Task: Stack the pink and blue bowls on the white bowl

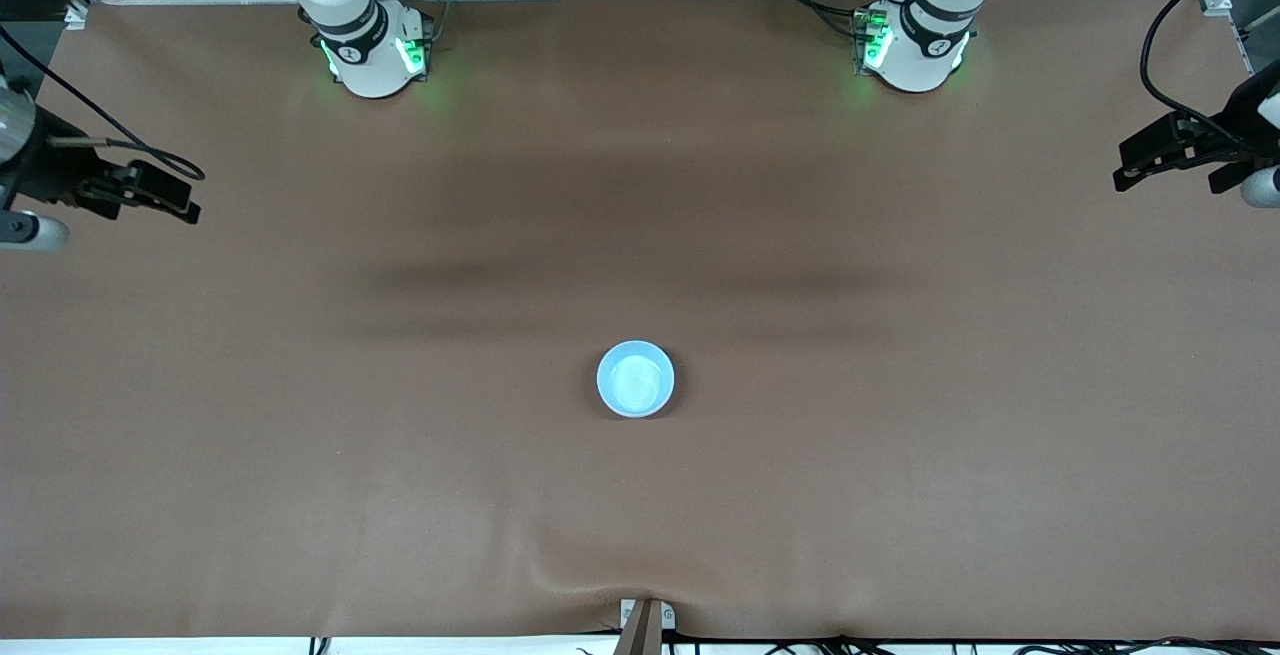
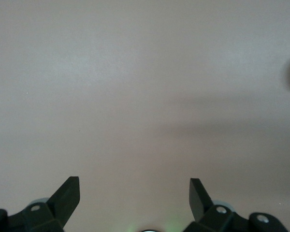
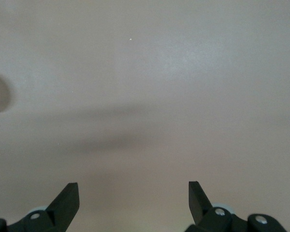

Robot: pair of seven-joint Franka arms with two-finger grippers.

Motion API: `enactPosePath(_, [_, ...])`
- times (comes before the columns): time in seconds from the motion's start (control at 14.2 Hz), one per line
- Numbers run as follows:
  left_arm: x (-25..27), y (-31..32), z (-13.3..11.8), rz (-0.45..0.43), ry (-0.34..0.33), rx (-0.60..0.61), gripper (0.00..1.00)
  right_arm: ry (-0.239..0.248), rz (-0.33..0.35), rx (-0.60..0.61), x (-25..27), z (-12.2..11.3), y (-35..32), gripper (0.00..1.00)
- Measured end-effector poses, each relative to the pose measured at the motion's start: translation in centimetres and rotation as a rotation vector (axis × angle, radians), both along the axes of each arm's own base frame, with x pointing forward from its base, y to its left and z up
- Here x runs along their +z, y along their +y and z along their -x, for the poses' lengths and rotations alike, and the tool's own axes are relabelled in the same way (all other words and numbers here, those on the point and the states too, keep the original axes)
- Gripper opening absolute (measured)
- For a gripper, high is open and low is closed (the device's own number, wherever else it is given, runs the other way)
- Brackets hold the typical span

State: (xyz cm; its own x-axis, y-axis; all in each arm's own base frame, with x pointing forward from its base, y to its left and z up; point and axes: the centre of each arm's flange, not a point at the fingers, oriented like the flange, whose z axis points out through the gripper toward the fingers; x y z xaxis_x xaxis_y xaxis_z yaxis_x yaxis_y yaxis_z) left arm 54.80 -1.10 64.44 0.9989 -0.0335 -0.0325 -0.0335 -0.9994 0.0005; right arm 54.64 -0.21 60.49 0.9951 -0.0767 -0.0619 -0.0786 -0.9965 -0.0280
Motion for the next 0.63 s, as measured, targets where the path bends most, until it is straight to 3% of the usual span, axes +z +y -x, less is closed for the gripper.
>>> enactPosePath(0.63, [-0.8, -0.3, -0.4, 0.001, 0.014, -0.011, 1.0, -0.036, 0.032, 0.055, 2.8, 0.1, -0.4, 1.0])
